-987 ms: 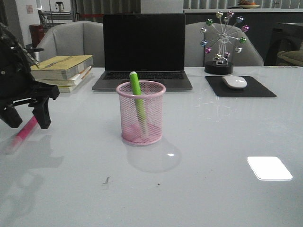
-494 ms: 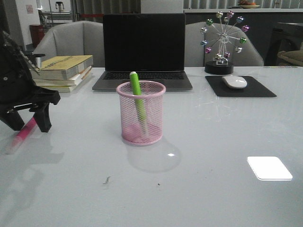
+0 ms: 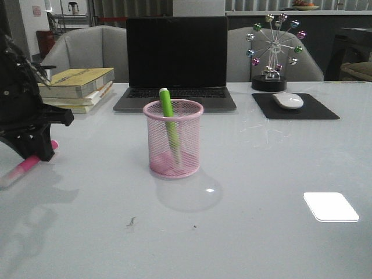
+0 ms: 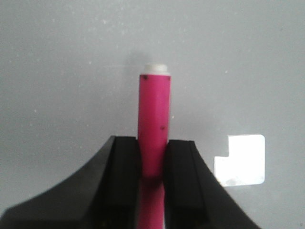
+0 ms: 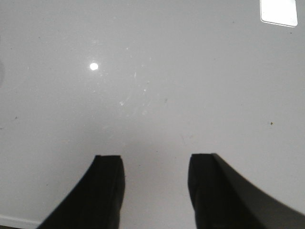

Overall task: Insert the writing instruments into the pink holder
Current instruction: 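Lift the pink marker upright with the left gripper over the holder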

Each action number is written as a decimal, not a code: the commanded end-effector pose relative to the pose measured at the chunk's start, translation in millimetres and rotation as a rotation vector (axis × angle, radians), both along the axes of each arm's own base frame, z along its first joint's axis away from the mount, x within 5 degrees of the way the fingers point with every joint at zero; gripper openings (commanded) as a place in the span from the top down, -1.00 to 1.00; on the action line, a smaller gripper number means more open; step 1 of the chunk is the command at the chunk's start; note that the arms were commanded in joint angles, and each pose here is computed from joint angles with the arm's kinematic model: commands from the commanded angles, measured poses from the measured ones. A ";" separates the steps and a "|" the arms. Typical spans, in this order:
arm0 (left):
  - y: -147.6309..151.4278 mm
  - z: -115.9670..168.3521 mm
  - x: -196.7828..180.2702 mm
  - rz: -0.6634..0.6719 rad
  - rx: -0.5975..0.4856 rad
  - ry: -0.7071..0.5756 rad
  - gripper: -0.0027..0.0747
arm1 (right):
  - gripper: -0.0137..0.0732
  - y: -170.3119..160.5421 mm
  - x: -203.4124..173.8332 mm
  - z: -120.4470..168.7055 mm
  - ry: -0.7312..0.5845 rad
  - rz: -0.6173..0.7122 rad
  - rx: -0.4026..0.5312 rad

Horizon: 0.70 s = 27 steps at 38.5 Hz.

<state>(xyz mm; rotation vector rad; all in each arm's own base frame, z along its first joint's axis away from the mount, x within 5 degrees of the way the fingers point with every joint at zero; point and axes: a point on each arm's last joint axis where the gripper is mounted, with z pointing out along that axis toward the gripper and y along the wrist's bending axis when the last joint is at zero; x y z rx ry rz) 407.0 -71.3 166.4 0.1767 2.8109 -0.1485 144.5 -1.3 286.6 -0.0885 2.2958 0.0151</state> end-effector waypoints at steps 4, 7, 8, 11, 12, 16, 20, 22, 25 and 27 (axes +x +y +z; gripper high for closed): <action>-5.2 84.2 12.9 0.001 -0.051 -0.274 0.69 | -0.32 -0.4 3.5 14.1 -0.091 -0.007 0.000; -5.0 111.1 13.1 0.003 -0.064 -0.370 0.69 | -0.32 -0.4 3.5 14.1 -0.091 -0.007 0.000; -4.8 118.1 12.5 0.003 -0.067 -0.398 0.69 | -0.32 -0.4 3.5 14.1 -0.091 -0.007 0.000; -4.2 142.1 8.1 -0.001 -0.084 -0.499 0.69 | -0.32 -0.4 3.5 14.1 -0.091 -0.007 0.000; -4.0 150.8 5.4 -0.003 -0.091 -0.531 0.69 | -0.32 -0.4 3.5 14.1 -0.091 -0.007 0.000; -6.7 178.7 -3.9 -0.005 -0.137 -0.638 0.69 | -0.32 -0.4 3.5 14.1 -0.091 -0.007 0.000; -17.9 202.1 -15.1 -0.054 -0.157 -0.738 0.69 | -0.32 -0.4 3.5 14.1 -0.091 -0.007 0.000; -27.1 211.9 -21.0 -0.077 -0.171 -0.783 0.69 | -0.32 -0.4 3.5 14.1 -0.091 -0.007 0.000; -40.7 222.6 -29.2 -0.103 -0.196 -0.852 0.69 | -0.32 -0.4 3.5 14.1 -0.091 -0.007 0.000; -50.5 229.5 -35.4 -0.119 -0.218 -0.908 0.69 | -0.32 -0.4 3.5 14.1 -0.091 -0.007 0.000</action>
